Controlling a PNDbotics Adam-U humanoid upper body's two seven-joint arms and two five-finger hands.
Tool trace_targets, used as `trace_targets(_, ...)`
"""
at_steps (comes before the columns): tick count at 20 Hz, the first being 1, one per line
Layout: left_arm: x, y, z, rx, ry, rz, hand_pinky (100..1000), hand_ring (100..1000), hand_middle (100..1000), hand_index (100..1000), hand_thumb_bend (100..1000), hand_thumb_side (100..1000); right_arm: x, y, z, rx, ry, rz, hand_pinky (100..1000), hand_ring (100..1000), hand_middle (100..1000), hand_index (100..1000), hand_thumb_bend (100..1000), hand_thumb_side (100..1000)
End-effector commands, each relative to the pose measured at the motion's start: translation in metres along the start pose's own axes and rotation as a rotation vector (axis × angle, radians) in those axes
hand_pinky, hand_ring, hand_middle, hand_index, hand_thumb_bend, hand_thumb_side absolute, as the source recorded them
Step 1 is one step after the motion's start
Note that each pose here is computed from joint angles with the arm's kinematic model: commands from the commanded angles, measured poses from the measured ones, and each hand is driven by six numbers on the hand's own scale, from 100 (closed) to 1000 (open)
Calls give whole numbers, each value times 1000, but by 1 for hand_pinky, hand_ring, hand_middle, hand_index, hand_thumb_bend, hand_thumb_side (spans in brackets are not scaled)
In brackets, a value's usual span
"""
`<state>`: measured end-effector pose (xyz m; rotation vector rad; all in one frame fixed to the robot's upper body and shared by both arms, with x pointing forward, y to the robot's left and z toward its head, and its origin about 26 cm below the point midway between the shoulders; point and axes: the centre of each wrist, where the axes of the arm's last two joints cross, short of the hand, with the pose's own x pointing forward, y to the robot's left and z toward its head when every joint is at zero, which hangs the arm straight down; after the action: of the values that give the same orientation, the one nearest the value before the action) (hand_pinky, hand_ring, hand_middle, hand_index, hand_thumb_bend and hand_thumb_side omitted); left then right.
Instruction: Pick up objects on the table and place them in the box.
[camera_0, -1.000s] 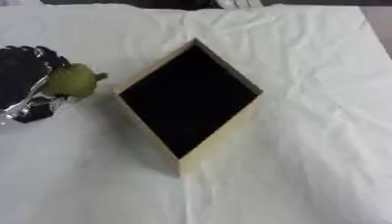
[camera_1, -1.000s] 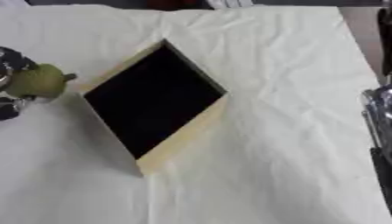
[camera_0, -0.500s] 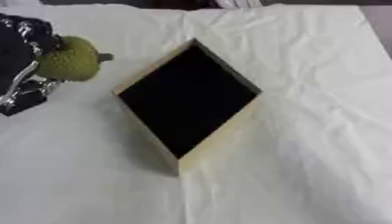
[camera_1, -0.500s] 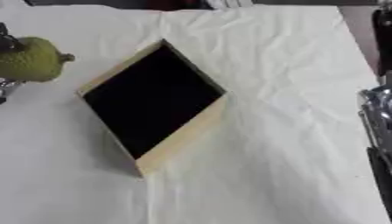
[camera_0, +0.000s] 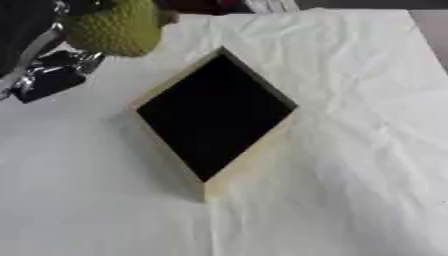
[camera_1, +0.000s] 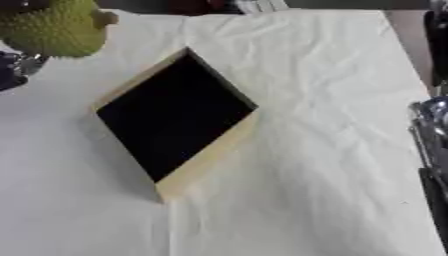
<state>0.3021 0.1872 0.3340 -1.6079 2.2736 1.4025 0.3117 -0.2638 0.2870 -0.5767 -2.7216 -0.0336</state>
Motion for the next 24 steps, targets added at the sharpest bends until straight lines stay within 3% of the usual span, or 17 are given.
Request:
trace_targets(1,7,4,-12,-1,-34,73,392,368,330,546,207,100,7,-3,-6,4,-36,-5,828,733,717,865,317,687)
trace_targets(10,31,-31,-38,-122,-111,270,381,337,292,519,188,100,7,-2,-7,-4,-37,-11,829,733,716,865,318,687)
trace_targets(19,39,-70,-40,-281,-126,320,410,357,314,542,189,100,7,-2,-6,-8,-35,-13,829,733,716,865,319,687)
trace_targets(22,38,-74,-40,-306,-101,324,443,385,344,573,241,100,7,-2,-6,-8,-34,-13,829,733,715,865,319,686)
trace_targets(24,38,-75,-39,-318,-98,325,489,422,384,615,283,167,7,-2,-6,-9,-34,-12,829,733,715,865,319,686)
